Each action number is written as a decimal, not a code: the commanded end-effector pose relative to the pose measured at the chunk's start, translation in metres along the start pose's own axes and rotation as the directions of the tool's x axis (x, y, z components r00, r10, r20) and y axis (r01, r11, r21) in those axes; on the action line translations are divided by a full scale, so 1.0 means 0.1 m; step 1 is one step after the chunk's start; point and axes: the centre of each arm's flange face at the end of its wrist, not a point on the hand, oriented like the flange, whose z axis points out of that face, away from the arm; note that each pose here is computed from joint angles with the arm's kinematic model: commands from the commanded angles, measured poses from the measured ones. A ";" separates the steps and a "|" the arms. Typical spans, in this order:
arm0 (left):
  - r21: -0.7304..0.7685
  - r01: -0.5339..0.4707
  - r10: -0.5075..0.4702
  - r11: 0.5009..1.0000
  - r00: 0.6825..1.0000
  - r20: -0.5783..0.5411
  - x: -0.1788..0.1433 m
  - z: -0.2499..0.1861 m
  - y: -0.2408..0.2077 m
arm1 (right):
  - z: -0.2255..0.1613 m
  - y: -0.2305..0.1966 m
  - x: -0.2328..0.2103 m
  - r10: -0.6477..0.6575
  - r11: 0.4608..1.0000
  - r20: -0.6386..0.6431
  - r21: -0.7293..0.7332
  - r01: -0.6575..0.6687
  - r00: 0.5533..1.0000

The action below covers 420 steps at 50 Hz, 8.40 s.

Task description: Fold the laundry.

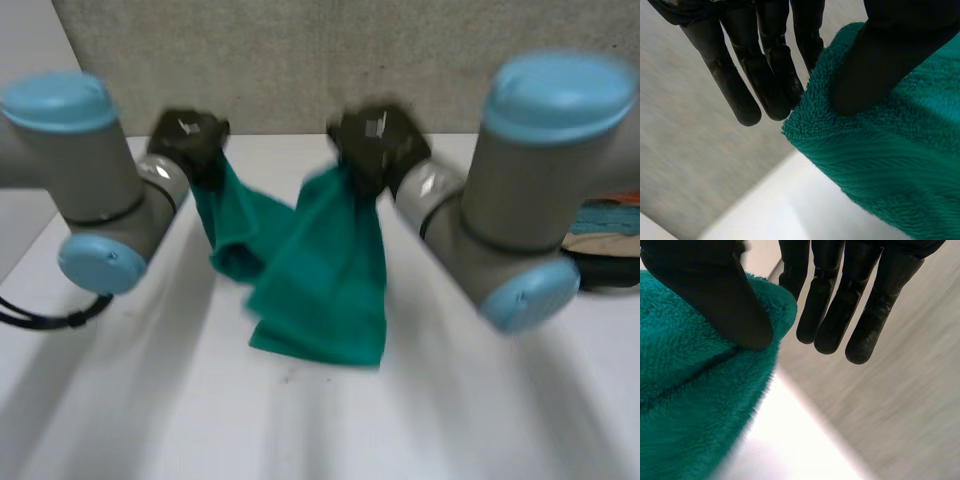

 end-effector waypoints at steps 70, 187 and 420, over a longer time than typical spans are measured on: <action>-0.109 -0.194 0.111 0.975 0.850 -0.514 1.10 -0.25 1.00 | -1.63 1.38 -0.16 -0.006 0.849 -0.012 -0.529 -0.001 1.000; -0.161 -0.016 0.038 0.987 0.991 0.132 -0.34 -0.85 0.80 | -0.93 1.89 0.56 0.034 0.850 -0.126 -0.518 -0.095 0.991; -0.084 -0.400 0.406 0.913 0.864 0.296 -0.31 -0.21 0.81 | -0.05 0.63 0.95 -0.309 0.934 -0.284 -0.273 0.232 0.908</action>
